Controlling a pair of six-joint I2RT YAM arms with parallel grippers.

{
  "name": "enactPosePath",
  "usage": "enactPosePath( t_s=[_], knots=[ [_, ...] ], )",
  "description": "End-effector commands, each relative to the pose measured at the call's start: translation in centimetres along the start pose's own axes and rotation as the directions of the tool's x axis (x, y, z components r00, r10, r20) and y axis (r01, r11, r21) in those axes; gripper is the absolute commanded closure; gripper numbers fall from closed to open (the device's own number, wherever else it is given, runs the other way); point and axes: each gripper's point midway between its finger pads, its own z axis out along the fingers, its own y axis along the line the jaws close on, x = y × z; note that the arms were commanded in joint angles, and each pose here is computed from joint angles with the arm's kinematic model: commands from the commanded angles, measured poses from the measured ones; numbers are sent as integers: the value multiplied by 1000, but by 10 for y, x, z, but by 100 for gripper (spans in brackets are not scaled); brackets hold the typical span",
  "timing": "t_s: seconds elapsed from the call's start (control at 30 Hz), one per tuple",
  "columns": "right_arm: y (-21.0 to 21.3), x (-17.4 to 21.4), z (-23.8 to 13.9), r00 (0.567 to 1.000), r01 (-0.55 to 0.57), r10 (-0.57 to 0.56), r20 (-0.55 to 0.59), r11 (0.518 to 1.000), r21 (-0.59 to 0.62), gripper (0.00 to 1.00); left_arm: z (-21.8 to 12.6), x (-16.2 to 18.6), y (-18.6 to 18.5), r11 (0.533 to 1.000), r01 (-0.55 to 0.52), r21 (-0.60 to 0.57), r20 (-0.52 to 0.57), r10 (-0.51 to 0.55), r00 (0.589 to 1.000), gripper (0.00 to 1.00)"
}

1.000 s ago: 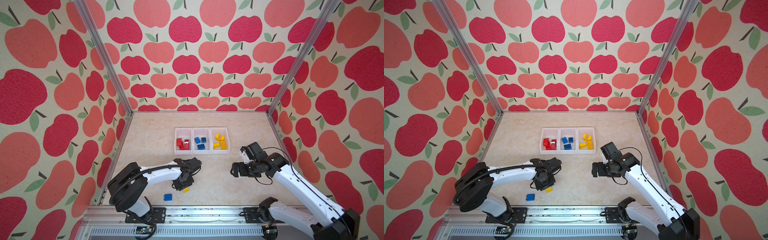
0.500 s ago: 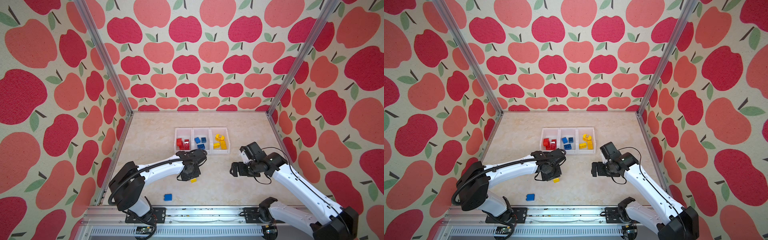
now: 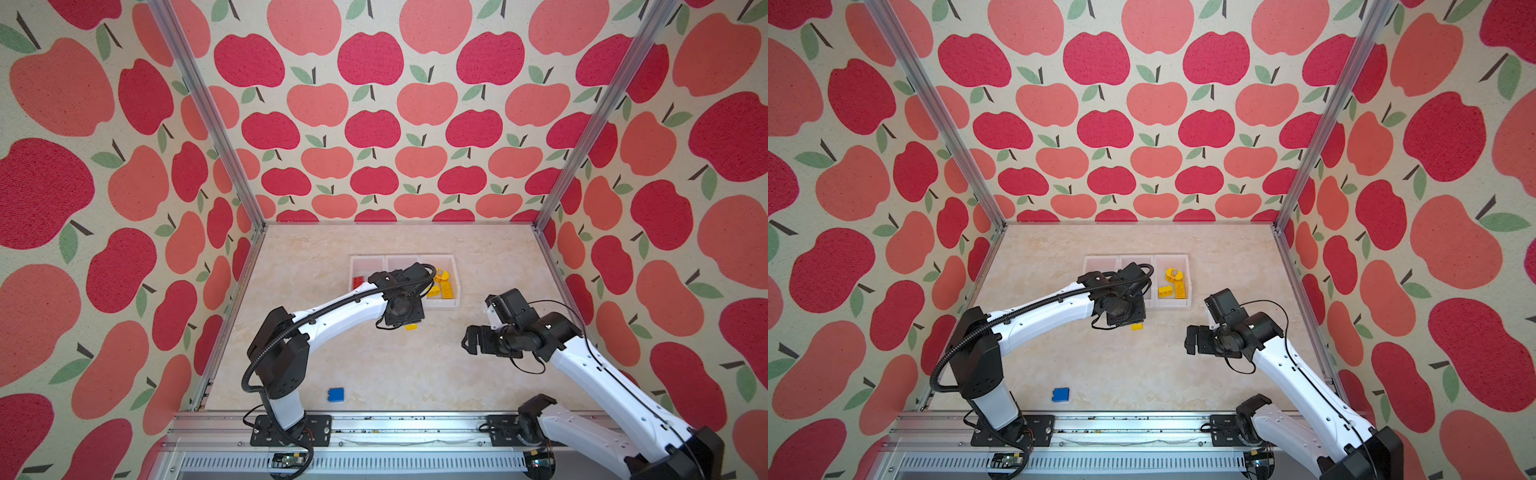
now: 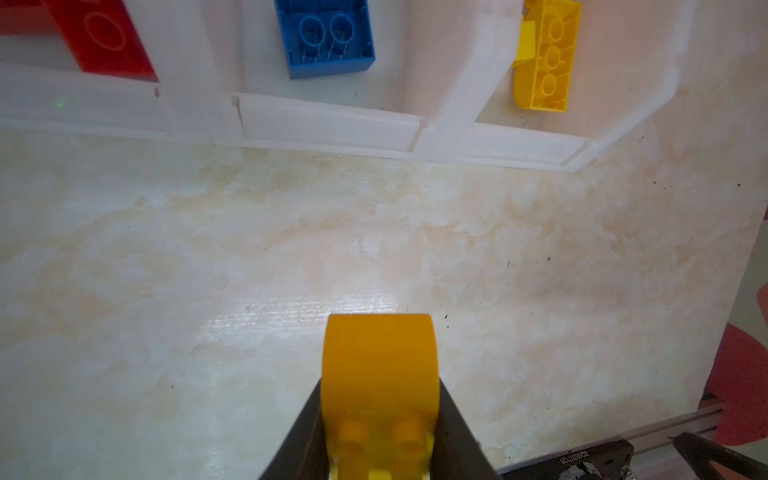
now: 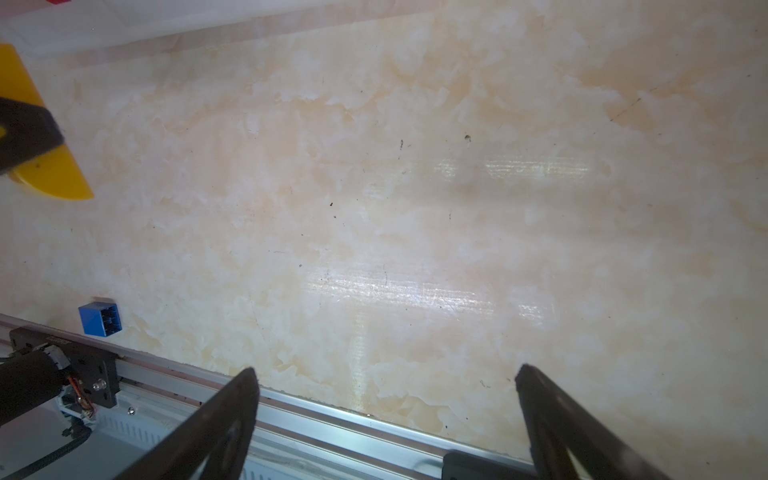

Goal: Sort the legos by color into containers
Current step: 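Lift the yellow brick and carry it over the yellow compartment, then lower and open the left gripper to drop the yellow brick in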

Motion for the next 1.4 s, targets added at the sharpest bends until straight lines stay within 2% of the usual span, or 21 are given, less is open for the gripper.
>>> enactPosePath(
  t_s=[0.0,0.23,0.57,0.97,1.37],
  knots=[
    [-1,6,-3,999,-45,45,-1,999,-25,1,-3,-13,-17,997,-80,25,2,80,997,89],
    [5,3,-8,996,-83,86,28,990,-117,1,5,-38,-58,985,-147,88,25,145,989,90],
    [11,7,-9,988,-149,155,11,963,-225,1,37,-66,-105,964,-222,143,29,220,975,92],
    [13,3,-15,985,-164,173,17,956,-244,1,84,-96,-103,972,-197,127,10,198,980,93],
    [9,6,-16,982,-180,190,19,956,-230,1,106,-115,-97,977,-175,118,7,175,984,92]
  ],
)
